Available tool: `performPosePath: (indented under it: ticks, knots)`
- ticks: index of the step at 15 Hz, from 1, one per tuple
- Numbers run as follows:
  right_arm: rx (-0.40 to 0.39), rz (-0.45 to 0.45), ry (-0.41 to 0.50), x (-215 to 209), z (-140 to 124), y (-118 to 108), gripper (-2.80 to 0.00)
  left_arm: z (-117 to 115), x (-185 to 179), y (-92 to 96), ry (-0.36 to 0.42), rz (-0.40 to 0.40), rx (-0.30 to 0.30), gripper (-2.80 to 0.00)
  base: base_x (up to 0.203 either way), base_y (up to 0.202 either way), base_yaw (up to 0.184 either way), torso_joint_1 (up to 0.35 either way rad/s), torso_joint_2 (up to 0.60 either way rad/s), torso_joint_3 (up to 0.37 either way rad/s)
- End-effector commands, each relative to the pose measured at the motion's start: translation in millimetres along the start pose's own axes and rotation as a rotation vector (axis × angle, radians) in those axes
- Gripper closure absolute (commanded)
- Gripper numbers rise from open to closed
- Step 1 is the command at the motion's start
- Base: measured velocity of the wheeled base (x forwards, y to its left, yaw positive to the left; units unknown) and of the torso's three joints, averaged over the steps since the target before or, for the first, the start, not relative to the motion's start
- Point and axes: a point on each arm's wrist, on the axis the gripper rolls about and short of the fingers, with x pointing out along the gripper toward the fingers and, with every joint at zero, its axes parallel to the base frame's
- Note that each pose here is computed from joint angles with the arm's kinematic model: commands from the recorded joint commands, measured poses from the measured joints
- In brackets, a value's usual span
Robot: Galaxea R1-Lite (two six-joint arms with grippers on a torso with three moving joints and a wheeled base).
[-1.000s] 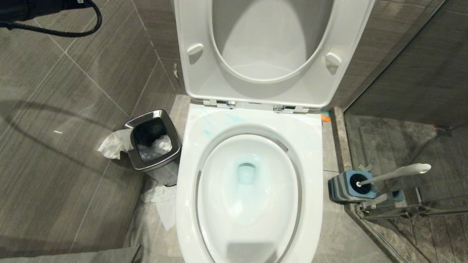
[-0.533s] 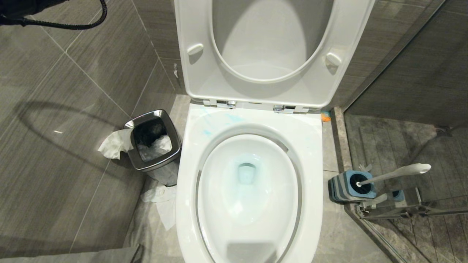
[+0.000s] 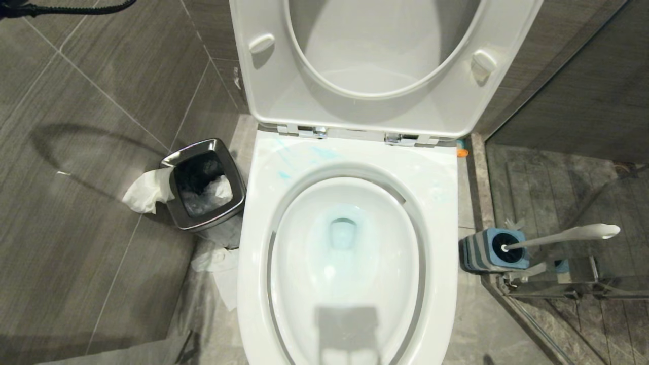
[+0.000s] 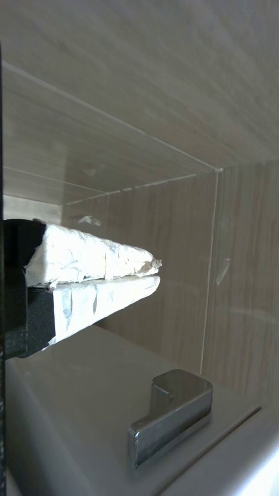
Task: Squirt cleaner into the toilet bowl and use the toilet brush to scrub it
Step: Flush the toilet
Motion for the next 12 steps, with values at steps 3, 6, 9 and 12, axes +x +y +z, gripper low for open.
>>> performPosePath:
  ticks: [3, 6, 9, 12]
  knots:
    - [0.0, 0.0, 0.001, 0.1, 0.1, 0.0, 0.0, 21.0, -8.0, -12.6, -0.09, 0.003, -0.013, 0.0, 0.0, 0.0, 0.0, 0.002, 0.0, -0.195]
    - [0.0, 0.0, 0.002, 0.1, 0.0, 0.0, 0.0, 38.1, -17.0, -12.4, -0.137, 0.003, 0.001, 0.0, 0.0, 0.0, 0.0, 0.003, 0.0, -0.202]
    - [0.0, 0.0, 0.001, 0.1, 0.1, 0.0, 0.0, 54.9, -27.1, -10.8, -0.173, 0.006, 0.007, 0.0, 0.0, 0.0, 0.0, 0.003, 0.0, -0.177]
    - [0.0, 0.0, 0.001, 0.1, 0.1, 0.0, 0.0, 73.0, -38.0, -9.6, -0.229, 0.009, 0.016, 0.0, 0.0, 0.0, 0.0, 0.002, 0.0, -0.043]
